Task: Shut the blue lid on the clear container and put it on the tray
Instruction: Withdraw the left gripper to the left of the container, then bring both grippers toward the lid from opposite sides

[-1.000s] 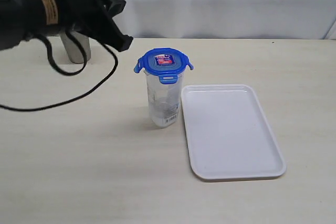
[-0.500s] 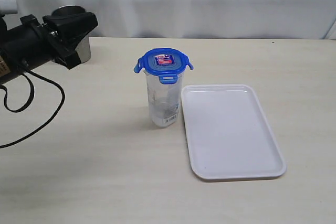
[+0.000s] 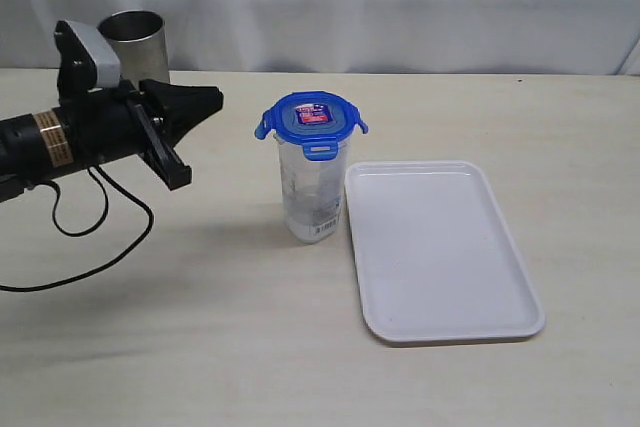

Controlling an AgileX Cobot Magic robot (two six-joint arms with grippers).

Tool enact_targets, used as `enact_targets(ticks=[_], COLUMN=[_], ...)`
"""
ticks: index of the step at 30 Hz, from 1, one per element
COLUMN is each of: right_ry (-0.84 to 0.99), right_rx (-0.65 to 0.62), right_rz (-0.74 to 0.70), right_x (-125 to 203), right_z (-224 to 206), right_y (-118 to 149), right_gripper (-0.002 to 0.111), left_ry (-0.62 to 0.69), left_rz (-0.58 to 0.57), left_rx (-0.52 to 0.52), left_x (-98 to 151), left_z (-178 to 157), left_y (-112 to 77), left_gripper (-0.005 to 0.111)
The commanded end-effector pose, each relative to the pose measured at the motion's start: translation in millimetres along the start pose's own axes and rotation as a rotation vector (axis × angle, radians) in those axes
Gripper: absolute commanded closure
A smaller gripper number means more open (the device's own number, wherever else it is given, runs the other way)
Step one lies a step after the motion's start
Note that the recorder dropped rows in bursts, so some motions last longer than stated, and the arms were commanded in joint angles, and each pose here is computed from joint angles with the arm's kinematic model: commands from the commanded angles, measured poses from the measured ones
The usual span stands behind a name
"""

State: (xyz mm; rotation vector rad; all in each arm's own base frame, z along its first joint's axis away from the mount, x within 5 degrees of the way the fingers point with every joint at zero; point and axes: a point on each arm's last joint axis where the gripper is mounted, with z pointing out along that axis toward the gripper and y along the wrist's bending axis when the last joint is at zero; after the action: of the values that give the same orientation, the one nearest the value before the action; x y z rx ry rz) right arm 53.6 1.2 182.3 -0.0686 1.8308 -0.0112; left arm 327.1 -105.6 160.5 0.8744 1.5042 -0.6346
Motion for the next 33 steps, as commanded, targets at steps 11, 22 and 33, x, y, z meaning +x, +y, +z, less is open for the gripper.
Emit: enact_targets(ticks=[11, 22, 33], right_ry=[-0.349, -0.601, -0.225], right_rx=[0.000, -0.081, -0.434], right_rz=[0.054, 0.442, 0.296], right_x=[-30, -58, -133], right_z=[-6, -18, 70], right_y=[-1, -5, 30], right_gripper=[0.104, 0.104, 0.104], left_ry=[-0.064, -0.089, -0.031], left_rz=[-0.067, -0.056, -0.052], left_rx=[0.065, 0.070, 0.056], left_x=[22, 16, 22], left_z=[18, 32, 33], left_y=[6.9, -7.6, -6.5], left_gripper=[0.107, 0.107, 0.107])
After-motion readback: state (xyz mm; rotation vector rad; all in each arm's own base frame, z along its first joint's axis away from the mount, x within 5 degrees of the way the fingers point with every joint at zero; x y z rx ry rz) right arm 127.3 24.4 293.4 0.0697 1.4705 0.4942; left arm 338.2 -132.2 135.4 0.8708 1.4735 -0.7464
